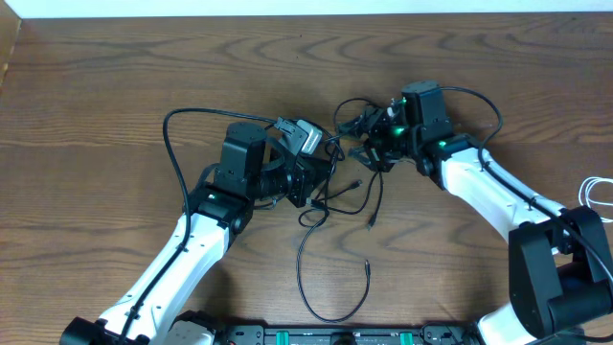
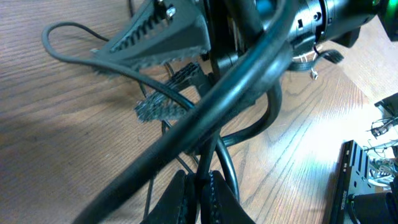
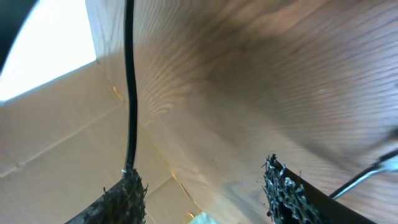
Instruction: Untangle cables
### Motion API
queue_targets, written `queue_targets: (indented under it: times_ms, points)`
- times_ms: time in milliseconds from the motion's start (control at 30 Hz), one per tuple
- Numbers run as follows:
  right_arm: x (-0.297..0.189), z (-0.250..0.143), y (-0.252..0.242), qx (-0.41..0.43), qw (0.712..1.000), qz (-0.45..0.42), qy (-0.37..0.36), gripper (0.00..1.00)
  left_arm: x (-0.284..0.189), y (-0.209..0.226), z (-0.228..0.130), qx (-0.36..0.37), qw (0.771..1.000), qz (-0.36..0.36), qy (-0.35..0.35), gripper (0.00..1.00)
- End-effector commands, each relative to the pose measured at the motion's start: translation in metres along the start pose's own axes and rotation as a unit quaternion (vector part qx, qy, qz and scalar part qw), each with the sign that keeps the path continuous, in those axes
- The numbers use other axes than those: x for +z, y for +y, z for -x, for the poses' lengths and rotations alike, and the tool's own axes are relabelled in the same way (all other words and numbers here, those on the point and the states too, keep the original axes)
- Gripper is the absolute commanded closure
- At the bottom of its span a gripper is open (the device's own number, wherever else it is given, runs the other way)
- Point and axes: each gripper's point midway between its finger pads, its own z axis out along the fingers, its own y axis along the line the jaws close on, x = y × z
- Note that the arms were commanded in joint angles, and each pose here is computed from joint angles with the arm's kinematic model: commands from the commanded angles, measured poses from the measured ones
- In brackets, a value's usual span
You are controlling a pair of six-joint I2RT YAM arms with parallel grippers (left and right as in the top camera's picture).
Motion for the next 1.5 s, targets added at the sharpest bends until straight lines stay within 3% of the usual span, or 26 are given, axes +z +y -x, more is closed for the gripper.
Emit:
queue_targets:
  times_ms: [0, 167, 433, 567, 733, 833, 1467]
  points:
    - [-0.008, 0.018, -0.003, 0.025, 1.000, 0.003, -0.016, 0.37, -0.004, -0.007, 0.008, 0.006, 1.000, -0.011, -0.009, 0.92]
    - [-0.009, 0.020, 0.000, 0.060, 0.998, 0.010, -0.018, 0.31, -0.004, -0.007, 0.008, 0.006, 1.000, -0.011, -0.009, 0.92]
    - [0.007, -0.016, 0.031, -0.005, 0.998, 0.054, 0.026, 0.27, -0.004, -0.007, 0.008, 0.006, 1.000, -0.011, -0.009, 0.92]
    - [0.011, -0.027, 0.030, -0.009, 0.998, 0.050, 0.042, 0.38, -0.004, -0.007, 0.008, 0.006, 1.000, -0.011, -0.009, 0.92]
    - [0.010, -0.036, 0.031, -0.010, 0.996, 0.054, 0.069, 0.62, -0.004, -0.007, 0.008, 0.006, 1.000, -0.011, -0.009, 0.92]
    - [0.010, -0.035, 0.029, -0.014, 0.996, 0.051, 0.067, 0.70, -0.004, -0.007, 0.008, 0.006, 1.000, -0.011, -0.009, 0.92]
    - [0.010, -0.025, 0.028, -0.037, 0.997, 0.048, 0.038, 0.87, -0.004, -0.007, 0.008, 0.006, 1.000, -0.011, -0.009, 0.92]
